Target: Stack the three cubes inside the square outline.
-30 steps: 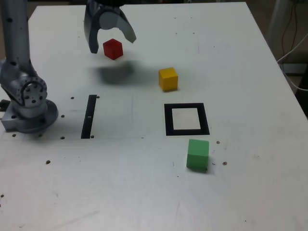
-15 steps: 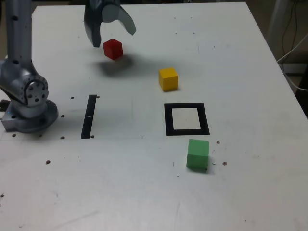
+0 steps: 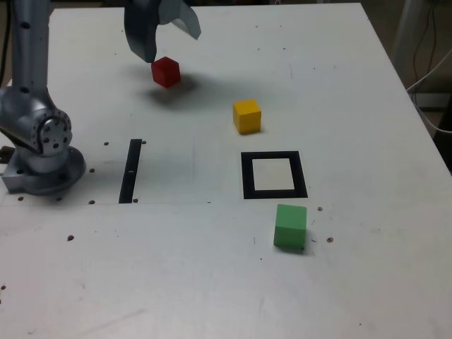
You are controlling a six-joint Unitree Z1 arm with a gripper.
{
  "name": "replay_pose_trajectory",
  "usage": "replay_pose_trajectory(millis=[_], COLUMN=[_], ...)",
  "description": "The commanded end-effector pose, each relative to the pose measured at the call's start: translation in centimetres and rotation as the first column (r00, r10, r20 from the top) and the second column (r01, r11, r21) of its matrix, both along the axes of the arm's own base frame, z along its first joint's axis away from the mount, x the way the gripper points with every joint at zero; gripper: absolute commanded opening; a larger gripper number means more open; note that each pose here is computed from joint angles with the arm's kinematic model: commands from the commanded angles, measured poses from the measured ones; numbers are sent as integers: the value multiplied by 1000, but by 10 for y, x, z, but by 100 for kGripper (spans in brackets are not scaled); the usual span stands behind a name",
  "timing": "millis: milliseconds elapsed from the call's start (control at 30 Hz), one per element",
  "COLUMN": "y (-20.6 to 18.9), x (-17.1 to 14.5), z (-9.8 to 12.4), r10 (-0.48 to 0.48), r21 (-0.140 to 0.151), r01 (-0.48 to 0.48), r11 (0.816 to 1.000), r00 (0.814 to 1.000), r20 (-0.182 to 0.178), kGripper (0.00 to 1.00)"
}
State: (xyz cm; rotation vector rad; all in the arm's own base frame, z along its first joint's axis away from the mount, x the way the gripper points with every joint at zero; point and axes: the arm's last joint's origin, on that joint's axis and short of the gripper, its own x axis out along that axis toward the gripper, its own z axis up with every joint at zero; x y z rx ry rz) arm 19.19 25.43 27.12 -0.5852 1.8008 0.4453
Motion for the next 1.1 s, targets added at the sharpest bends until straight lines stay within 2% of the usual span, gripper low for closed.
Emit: replay_pose_trajectory(millis=[0,167,433,567,733,933,1067], y=[1,6,19,22,23,23,25], x=[0,-2,-2,0,1,2,3], z=[-1,-12,-41,-51,-56,-59,-61], r10=[5,11,10,-1,-11,-19,-16], r21=[-5,-17,-63,-82,-90,-102,-104], r01=[-5,-12,-15,-6,3,10,8], r11=[1000,1000,998,997,996,995,995], r00=[1000,999,997,996,996,996,997], r20=[-5,-31,-81,-88,-87,-82,-79], kGripper=[99,99,98,97,95,86,72])
